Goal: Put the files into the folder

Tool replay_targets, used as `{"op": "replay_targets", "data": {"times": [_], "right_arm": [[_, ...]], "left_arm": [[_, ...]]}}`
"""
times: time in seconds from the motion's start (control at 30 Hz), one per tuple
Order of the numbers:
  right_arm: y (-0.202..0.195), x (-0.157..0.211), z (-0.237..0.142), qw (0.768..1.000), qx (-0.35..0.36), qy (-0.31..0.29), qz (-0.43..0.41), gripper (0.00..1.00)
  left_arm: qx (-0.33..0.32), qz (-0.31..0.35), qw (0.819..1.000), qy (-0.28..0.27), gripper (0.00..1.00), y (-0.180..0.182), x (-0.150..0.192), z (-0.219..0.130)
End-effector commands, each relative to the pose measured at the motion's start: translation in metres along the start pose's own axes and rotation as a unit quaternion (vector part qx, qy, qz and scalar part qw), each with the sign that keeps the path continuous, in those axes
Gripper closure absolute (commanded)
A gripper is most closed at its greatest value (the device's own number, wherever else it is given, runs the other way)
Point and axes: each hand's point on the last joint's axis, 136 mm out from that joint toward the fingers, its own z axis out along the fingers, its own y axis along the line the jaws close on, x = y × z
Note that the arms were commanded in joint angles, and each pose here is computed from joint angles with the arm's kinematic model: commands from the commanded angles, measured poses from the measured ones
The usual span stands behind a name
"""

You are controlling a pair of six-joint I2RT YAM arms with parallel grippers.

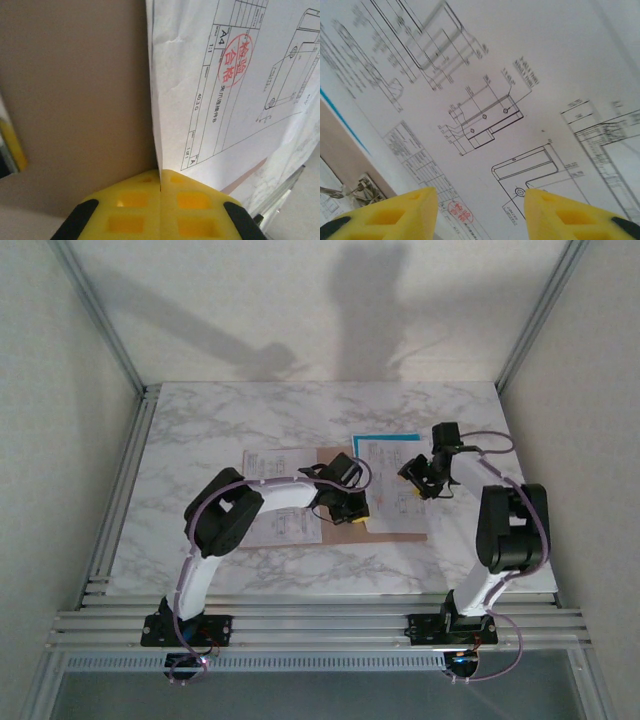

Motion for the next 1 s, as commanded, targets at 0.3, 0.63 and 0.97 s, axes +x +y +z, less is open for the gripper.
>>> {"op": "replay_targets", "data": {"times": [0.3,0.63,0.97], "right_arm": [[-0.003,-0.003,-0.038,0.998,0.029,-0.049,-0.013,0.51],[-0.004,0.011,-0.023,0.999,0.026,-0.022,-0.034,0.51],[0.008,0.048,0.019,0.998,-0.006,0.056,-0.017,0.51]], "left_arm": [[0.046,-0.016,0.998,0.027,1.0,0.011,0.038,-0.04],[0.039,-0.038,0.999,0.0,1.0,0.03,0.043,-0.046],[0.036,-0.052,0.998,-0.013,0.98,0.036,0.041,-0.046]]}}
